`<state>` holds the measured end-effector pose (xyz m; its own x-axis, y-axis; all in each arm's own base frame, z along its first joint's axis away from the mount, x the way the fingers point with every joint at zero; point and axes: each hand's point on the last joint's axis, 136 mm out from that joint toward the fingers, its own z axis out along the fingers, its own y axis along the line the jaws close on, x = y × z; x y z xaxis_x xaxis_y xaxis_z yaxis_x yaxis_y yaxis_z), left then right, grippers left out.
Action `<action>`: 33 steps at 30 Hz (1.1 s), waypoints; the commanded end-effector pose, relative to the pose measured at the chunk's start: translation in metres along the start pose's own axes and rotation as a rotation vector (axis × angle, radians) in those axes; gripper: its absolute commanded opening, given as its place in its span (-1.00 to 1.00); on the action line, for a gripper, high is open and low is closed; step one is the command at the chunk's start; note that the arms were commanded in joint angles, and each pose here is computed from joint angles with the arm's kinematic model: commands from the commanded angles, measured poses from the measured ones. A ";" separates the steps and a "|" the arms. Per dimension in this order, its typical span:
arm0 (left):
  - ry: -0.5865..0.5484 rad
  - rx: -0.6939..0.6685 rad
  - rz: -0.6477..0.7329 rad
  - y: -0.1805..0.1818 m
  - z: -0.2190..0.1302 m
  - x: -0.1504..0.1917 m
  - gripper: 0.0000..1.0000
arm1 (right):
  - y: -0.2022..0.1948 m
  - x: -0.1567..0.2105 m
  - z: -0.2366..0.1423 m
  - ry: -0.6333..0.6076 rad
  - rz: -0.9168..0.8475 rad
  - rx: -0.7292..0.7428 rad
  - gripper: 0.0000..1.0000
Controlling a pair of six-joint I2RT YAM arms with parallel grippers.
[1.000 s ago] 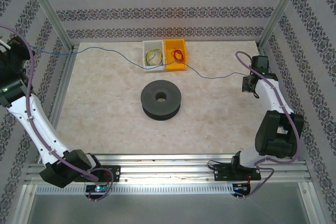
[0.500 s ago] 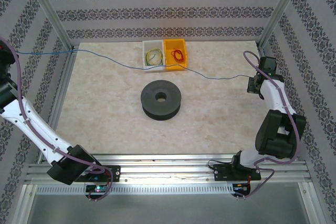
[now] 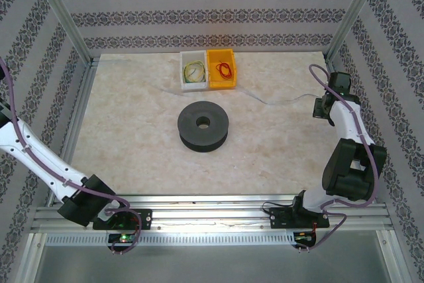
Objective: Wrap the cables
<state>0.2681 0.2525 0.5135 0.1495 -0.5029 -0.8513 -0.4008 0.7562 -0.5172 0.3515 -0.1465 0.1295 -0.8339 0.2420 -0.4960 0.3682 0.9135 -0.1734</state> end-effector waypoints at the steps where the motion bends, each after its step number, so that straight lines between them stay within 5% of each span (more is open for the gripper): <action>1: -0.086 0.004 0.020 -0.005 -0.008 -0.026 -1.00 | -0.017 -0.007 -0.007 -0.019 0.063 0.031 -1.00; 8: 0.019 0.174 0.058 -0.059 -0.003 0.021 -1.00 | 0.017 -0.027 -0.034 -0.099 0.026 -0.115 -1.00; 14: 0.232 0.291 0.145 -0.102 -0.002 0.098 -1.00 | 0.054 -0.044 -0.064 -0.166 -0.035 -0.219 -1.00; 15: 0.290 0.321 0.158 -0.111 -0.002 0.116 -0.90 | 0.057 -0.047 -0.069 -0.176 -0.044 -0.224 -1.00; 19: 0.506 0.397 0.193 -0.133 0.000 0.193 0.15 | 0.059 -0.053 -0.078 -0.188 -0.054 -0.216 -1.00; 21: 0.567 0.401 0.202 -0.134 0.002 0.225 0.46 | 0.059 -0.052 -0.079 -0.189 -0.054 -0.217 -1.00; 27: 0.764 0.416 0.210 -0.134 0.003 0.308 0.72 | 0.063 -0.045 -0.082 -0.188 -0.055 -0.239 -1.00; 33: 1.043 0.327 0.599 -0.114 -0.012 0.397 0.96 | 0.069 -0.044 -0.079 -0.182 -0.054 -0.266 -1.00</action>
<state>0.3785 -0.0386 0.2704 -0.7330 -0.2164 -0.6449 0.0667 0.9207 -0.3846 0.3834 -0.0761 0.2050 -0.7584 0.1395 -0.6366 0.1955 0.9805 -0.0180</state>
